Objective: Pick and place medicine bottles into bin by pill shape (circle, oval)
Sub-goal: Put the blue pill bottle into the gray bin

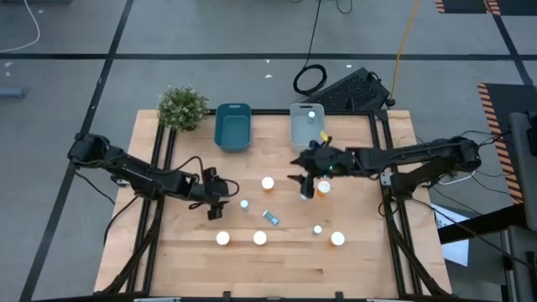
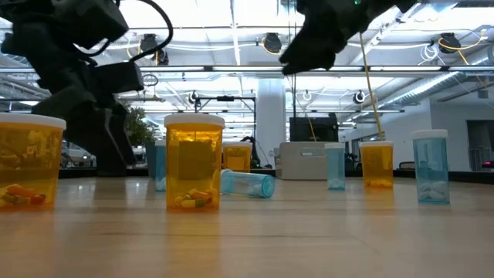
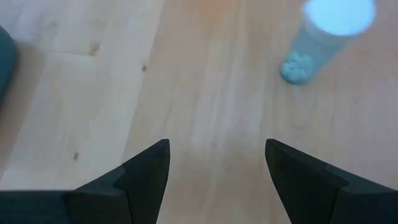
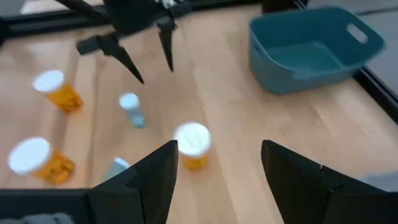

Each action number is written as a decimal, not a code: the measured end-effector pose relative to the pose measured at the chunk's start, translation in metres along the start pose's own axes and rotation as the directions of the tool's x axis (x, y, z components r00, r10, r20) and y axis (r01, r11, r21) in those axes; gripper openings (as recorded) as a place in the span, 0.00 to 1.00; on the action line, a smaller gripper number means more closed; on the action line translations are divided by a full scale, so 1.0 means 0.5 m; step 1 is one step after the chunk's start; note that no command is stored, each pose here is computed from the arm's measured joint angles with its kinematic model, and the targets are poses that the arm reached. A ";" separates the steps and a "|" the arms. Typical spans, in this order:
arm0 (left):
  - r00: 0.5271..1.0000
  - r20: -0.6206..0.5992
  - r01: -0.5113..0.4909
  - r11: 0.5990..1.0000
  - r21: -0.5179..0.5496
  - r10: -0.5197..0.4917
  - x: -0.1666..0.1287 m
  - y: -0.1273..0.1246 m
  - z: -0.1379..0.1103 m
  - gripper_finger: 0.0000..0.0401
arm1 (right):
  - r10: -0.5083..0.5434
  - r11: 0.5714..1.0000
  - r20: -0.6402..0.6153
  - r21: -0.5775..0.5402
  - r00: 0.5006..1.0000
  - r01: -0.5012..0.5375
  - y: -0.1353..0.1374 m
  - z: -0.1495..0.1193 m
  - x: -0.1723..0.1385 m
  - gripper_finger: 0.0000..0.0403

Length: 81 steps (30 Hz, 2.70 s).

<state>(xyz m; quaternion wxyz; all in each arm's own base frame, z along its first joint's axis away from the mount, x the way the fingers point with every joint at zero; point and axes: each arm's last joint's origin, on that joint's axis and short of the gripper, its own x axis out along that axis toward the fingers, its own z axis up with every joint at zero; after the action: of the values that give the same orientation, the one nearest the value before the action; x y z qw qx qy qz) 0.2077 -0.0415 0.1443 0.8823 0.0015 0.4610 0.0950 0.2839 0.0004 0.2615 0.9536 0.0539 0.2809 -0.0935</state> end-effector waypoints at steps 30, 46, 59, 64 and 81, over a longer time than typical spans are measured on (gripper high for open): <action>0.958 0.287 0.012 1.000 -0.004 -0.011 0.029 -0.002 -0.138 0.67 | 0.190 0.975 -0.121 -0.096 0.974 -0.202 0.137 0.051 0.312 0.68; 0.938 0.336 0.068 0.995 0.066 -0.087 0.026 -0.007 -0.134 0.67 | 0.290 0.948 -0.116 -0.105 0.950 -0.302 0.130 0.011 0.382 0.64; 0.937 0.339 0.065 0.995 0.075 -0.087 0.026 -0.007 -0.134 0.67 | 0.267 0.953 -0.157 -0.104 0.951 -0.285 0.112 -0.007 0.398 0.58; 0.937 0.339 0.065 0.995 0.075 -0.087 0.026 -0.007 -0.134 0.67 | 0.267 0.952 -0.165 -0.108 0.949 -0.286 0.112 -0.009 0.398 0.48; 0.936 0.340 0.065 0.995 0.075 -0.087 0.025 -0.007 -0.133 0.67 | 0.292 0.945 -0.170 -0.103 0.941 -0.311 0.114 -0.011 0.399 0.31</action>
<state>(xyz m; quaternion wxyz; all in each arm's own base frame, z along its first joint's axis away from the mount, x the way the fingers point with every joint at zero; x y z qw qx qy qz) 0.1612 -0.0486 0.0953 0.9515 0.0279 0.3030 0.0446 0.4577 0.0274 0.1508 0.9339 0.0417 0.3467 0.0765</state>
